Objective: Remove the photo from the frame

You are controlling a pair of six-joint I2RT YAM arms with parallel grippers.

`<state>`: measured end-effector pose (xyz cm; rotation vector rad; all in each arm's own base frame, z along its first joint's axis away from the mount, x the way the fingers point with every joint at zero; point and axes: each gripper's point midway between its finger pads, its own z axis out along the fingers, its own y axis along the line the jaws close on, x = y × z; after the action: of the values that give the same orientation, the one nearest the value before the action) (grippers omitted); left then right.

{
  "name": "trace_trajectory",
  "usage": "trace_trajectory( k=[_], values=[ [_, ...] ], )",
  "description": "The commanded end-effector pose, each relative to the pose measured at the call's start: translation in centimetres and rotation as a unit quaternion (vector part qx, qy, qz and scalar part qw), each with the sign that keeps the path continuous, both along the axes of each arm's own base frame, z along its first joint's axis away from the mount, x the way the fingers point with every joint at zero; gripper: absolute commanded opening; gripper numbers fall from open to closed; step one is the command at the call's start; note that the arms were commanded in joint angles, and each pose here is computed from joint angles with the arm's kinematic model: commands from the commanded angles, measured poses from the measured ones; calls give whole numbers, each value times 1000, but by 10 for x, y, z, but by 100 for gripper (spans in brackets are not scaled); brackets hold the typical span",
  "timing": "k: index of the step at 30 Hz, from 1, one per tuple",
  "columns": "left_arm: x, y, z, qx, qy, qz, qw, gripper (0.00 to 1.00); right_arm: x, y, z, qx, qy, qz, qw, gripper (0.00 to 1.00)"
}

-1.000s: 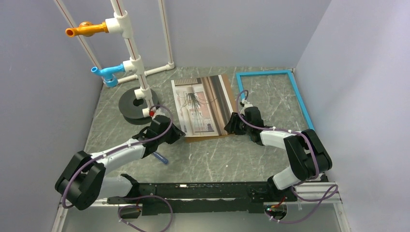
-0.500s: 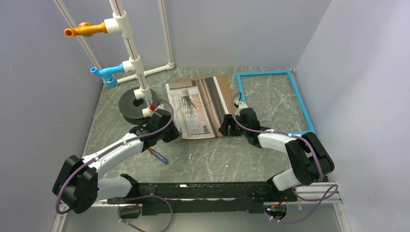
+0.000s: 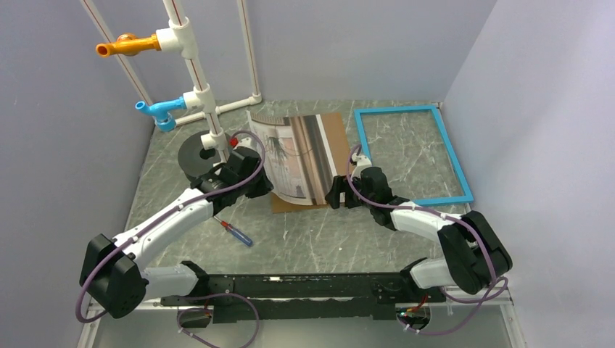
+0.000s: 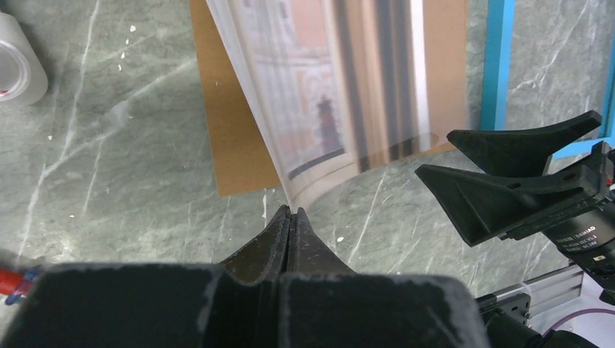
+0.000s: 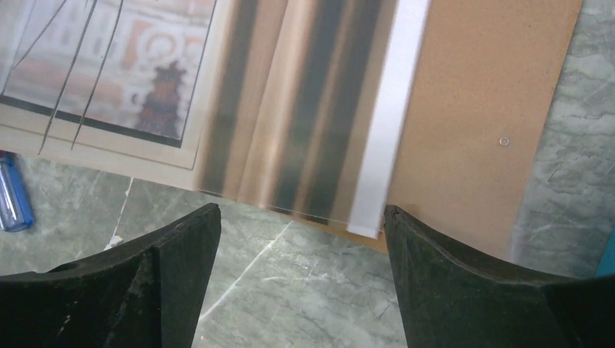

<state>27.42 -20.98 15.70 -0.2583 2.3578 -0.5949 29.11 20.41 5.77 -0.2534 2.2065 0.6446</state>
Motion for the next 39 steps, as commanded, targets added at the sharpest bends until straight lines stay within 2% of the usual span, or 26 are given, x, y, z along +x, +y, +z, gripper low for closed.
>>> trace_trajectory(
  k=[1,14,17,22,26,32,39],
  values=[
    [5,3,21,31,-26,-5,999,0,11,4,22,11,-53,1,999,85],
    [3,-1,47,32,-52,-24,998,0,5,13,22,16,-53,27,998,86],
    [0,-5,54,19,-58,-36,997,0,-6,31,37,29,-84,72,993,88],
    [-6,-3,64,15,-60,-40,997,0,-46,84,93,61,-190,158,967,92],
    [-9,1,67,14,-65,-37,997,0,-50,113,116,76,-232,144,959,93],
    [-13,8,67,20,-63,-31,997,0,-50,157,120,67,-260,101,958,92],
    [-20,11,75,7,-73,-31,997,0,-43,200,119,50,-291,64,953,81]
  ],
)
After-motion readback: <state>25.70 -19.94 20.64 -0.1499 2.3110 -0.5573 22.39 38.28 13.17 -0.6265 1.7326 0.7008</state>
